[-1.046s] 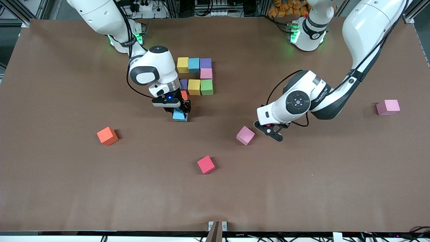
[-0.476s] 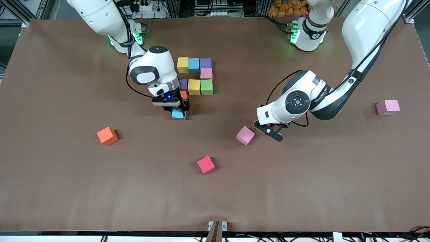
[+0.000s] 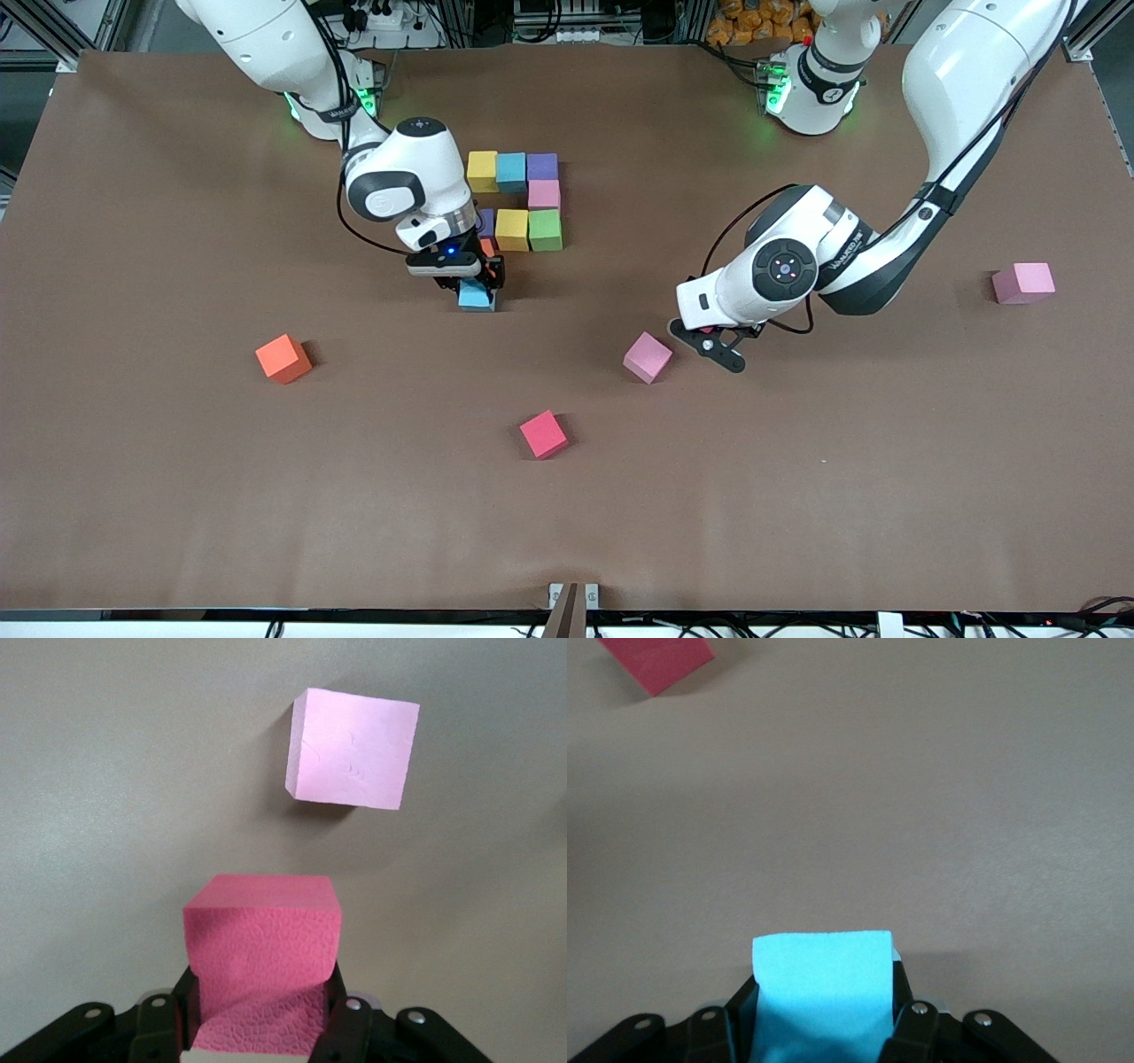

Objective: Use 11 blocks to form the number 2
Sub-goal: 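Lower the blue cube onto the block figure with the right gripper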

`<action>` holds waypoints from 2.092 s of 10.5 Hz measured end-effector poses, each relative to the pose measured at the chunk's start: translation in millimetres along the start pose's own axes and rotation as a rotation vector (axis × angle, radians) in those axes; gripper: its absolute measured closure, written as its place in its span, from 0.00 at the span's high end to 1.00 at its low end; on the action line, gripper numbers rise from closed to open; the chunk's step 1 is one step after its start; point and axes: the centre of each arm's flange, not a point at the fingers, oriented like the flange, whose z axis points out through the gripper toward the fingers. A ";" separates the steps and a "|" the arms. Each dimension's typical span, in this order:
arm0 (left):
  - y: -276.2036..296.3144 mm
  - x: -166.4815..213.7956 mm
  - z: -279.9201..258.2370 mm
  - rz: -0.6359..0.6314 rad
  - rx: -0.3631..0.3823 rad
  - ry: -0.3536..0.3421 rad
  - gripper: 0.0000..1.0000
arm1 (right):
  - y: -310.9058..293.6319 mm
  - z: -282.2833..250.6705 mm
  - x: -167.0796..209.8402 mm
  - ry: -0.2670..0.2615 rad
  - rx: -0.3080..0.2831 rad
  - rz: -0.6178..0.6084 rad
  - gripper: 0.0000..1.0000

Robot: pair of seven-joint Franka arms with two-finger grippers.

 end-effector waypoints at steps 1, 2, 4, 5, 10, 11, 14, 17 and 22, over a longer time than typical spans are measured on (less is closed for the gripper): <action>-0.1 0.0 0.0 0.000 0.000 0.000 0.54 | -1.0 -0.9 -2.6 0.007 0.007 -0.035 0.56; -0.1 0.0 0.1 0.000 0.000 0.000 0.54 | 0.6 -0.7 -4.3 0.015 0.010 -0.064 0.56; -0.1 0.0 0.1 0.000 0.000 0.000 0.54 | 3.1 -0.4 -4.3 0.021 0.012 -0.087 0.56; -0.1 0.0 0.2 0.000 0.000 0.000 0.54 | 4.0 -0.2 -4.4 0.024 0.012 -0.097 0.56; -0.3 0.2 2.6 0.000 -0.004 -0.004 0.54 | 4.0 -0.5 -4.0 0.027 0.016 -0.078 0.56; -0.3 0.2 2.6 0.000 -0.004 -0.004 0.54 | 3.9 -0.6 -4.1 0.026 0.017 -0.069 0.56; -0.3 0.2 2.6 0.000 -0.004 -0.004 0.54 | 3.4 -1.1 -4.3 0.025 0.020 -0.060 0.56; -0.3 0.2 2.6 0.000 -0.004 -0.004 0.54 | 3.2 -1.3 -4.4 0.024 0.022 -0.059 0.56; -0.3 0.2 2.6 0.000 -0.004 -0.004 0.54 | 3.1 -1.3 -4.5 0.023 0.023 -0.054 0.76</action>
